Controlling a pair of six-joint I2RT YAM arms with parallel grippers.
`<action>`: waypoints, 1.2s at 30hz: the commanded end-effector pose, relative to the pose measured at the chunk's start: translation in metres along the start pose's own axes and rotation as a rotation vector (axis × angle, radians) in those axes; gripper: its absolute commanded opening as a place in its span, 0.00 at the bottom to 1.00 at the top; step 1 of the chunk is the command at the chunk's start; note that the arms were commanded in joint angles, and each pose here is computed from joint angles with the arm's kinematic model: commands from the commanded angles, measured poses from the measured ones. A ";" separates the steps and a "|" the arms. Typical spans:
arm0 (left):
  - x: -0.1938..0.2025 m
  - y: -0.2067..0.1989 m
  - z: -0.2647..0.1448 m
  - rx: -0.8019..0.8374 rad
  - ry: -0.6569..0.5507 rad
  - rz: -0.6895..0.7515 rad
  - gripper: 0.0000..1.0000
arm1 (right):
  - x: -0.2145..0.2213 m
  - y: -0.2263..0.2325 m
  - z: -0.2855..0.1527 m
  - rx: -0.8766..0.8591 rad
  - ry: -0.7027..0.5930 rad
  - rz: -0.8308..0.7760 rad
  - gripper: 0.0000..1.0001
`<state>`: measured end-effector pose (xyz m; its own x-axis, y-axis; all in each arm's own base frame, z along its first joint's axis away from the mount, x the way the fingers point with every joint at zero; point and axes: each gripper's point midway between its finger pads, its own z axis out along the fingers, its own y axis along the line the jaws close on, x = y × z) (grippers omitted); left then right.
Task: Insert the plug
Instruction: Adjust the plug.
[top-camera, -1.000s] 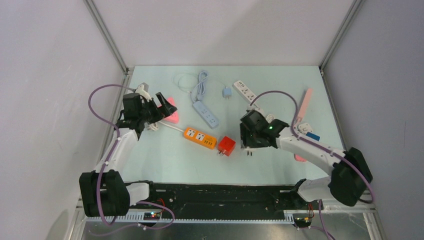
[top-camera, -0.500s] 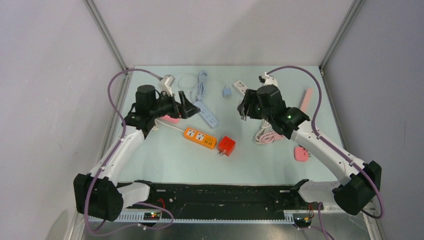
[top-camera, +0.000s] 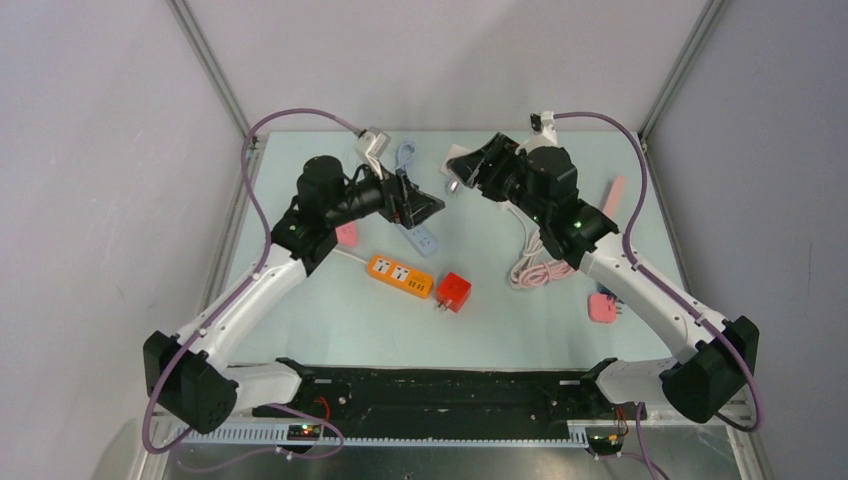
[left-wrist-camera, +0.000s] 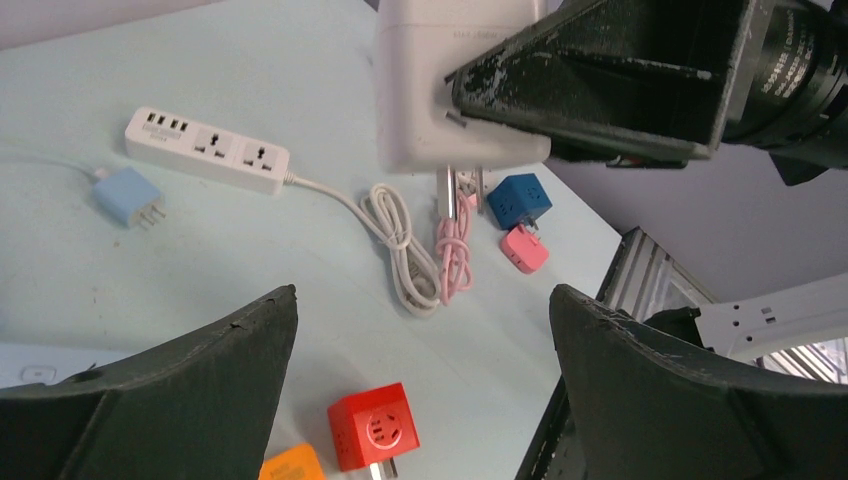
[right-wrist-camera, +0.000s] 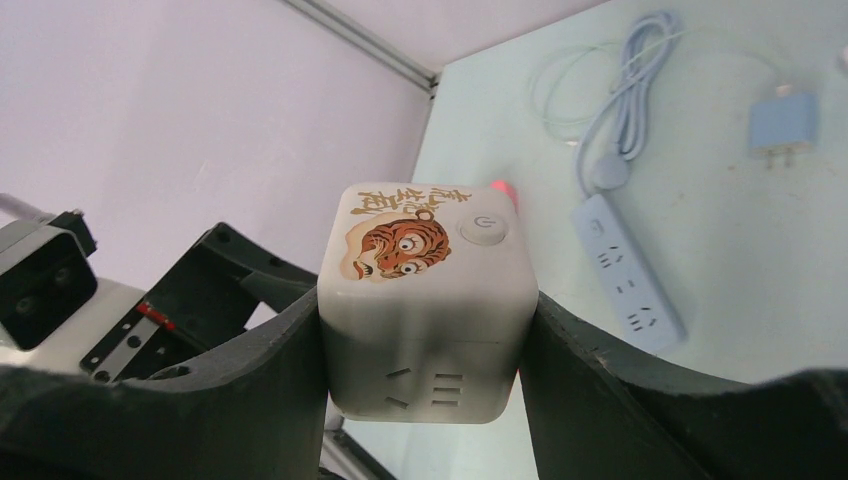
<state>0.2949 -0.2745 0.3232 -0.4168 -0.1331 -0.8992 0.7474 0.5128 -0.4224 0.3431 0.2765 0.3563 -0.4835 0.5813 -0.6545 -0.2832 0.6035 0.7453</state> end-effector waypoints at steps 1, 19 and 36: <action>-0.035 -0.012 0.008 0.016 -0.095 0.087 1.00 | -0.024 0.050 -0.002 -0.174 -0.030 0.090 0.53; -0.038 -0.008 0.009 -0.003 -0.105 0.103 1.00 | -0.005 0.052 0.013 -0.178 0.012 -0.033 0.55; -0.051 0.017 0.026 -0.166 -0.248 0.052 0.97 | 0.001 0.065 0.020 -0.198 0.113 0.182 0.55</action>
<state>0.3243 -0.2875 0.3409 -0.3195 -0.2183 -0.9221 0.7093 0.5901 -0.3855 0.3448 0.3206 0.3657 -0.5911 0.5554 -0.5849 -0.3339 0.4916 0.8043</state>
